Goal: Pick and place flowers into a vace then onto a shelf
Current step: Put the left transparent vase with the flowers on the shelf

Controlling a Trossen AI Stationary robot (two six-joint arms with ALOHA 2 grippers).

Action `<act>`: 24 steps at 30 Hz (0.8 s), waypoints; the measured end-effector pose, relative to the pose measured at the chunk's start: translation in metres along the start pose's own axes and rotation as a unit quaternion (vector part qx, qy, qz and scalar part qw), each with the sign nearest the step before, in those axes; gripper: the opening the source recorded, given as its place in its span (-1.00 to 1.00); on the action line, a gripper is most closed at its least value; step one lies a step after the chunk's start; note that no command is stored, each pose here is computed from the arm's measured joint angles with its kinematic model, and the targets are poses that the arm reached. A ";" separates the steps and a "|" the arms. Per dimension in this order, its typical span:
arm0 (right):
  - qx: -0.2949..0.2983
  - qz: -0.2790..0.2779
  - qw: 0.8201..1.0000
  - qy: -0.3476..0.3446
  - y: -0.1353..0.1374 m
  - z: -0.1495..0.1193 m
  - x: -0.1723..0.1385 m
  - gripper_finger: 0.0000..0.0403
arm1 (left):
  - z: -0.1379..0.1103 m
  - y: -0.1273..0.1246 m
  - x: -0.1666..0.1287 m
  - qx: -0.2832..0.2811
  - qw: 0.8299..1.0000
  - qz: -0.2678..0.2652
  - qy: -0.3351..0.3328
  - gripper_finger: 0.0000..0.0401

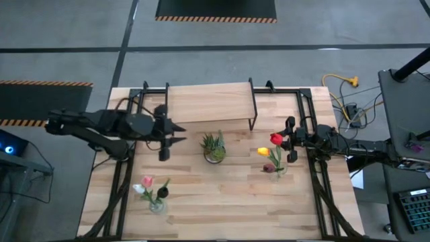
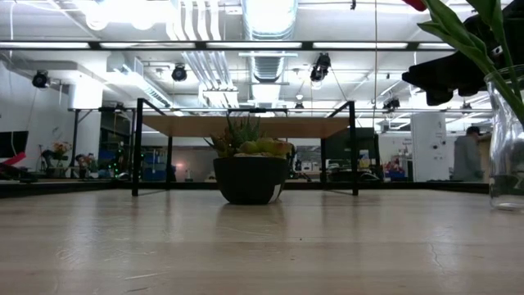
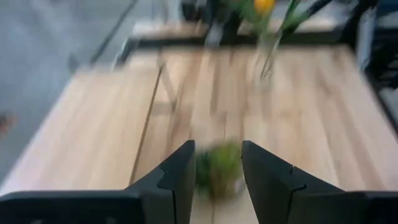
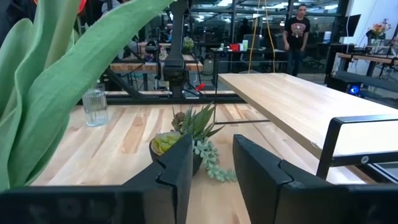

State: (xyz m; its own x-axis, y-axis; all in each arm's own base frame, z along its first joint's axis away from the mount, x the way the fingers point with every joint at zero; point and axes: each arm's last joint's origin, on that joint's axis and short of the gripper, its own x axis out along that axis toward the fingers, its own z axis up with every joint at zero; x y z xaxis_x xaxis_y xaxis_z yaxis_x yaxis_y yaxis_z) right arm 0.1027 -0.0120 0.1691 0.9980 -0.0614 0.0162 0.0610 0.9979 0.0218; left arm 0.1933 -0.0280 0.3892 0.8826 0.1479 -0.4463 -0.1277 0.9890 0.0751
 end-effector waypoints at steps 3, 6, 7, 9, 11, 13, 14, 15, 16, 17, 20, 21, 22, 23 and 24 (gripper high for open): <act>0.000 0.000 1.000 0.000 0.000 0.000 0.000 -0.44 | -0.016 0.008 -0.017 -0.061 0.996 0.025 0.058 -0.43; 0.000 0.000 1.000 0.000 0.000 0.000 0.000 -0.43 | -0.035 0.013 -0.030 -0.129 0.983 0.040 0.127 -0.43; 0.001 0.000 1.000 0.000 0.000 0.000 0.000 -0.44 | -0.041 0.014 -0.034 -0.152 0.976 0.039 0.151 -0.43; 0.001 0.000 1.000 0.000 0.000 0.000 0.000 -0.45 | -0.052 0.015 -0.040 -0.198 0.960 0.035 0.197 -0.43; 0.002 0.000 1.000 0.000 0.000 0.000 0.000 -0.46 | -0.064 0.016 -0.043 -0.236 0.940 0.036 0.242 -0.43; 0.002 0.000 1.000 0.000 0.000 0.000 0.000 -0.48 | -0.074 0.014 -0.043 -0.270 0.918 0.032 0.288 -0.43; 0.002 0.000 1.000 0.000 0.000 0.000 0.000 -0.49 | -0.080 0.013 -0.042 -0.285 0.905 0.030 0.313 -0.43; 0.002 0.000 1.000 0.000 0.000 0.000 0.000 -0.50 | -0.086 0.012 -0.041 -0.301 0.891 0.026 0.339 -0.43; 0.002 0.000 1.000 0.000 0.000 0.000 0.000 -0.50 | -0.092 0.011 -0.040 -0.315 0.876 0.022 0.363 -0.43; 0.002 0.000 1.000 0.000 0.000 0.000 0.000 -0.51 | -0.097 0.010 -0.040 -0.327 0.863 0.019 0.385 -0.43; 0.002 0.000 1.000 0.000 0.000 0.000 0.000 -0.53 | -0.115 0.008 -0.039 -0.358 0.820 0.019 0.446 -0.43; 0.002 0.001 1.000 0.000 0.000 0.000 0.000 -0.54 | -0.119 0.007 -0.038 -0.367 0.809 0.018 0.459 -0.43; 0.002 0.001 1.000 0.000 0.000 0.000 0.000 -0.54 | -0.124 0.007 -0.038 -0.379 0.797 0.015 0.470 -0.43; 0.002 0.001 1.000 0.001 0.000 0.000 0.000 -0.55 | -0.128 0.006 -0.038 -0.387 0.788 0.013 0.479 -0.43; 0.002 0.001 1.000 0.001 0.000 0.000 0.000 -0.55 | -0.132 0.005 -0.038 -0.392 0.779 0.010 0.488 -0.43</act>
State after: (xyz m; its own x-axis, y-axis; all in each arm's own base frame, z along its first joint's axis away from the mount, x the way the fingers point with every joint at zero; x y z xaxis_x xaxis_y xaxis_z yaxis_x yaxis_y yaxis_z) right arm 0.1028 -0.0119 0.1690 0.9981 -0.0591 0.0150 0.0587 0.9980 0.0253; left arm 0.0995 -0.0271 0.2890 0.1608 -0.2794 -0.9466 -0.7125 0.6308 -0.3072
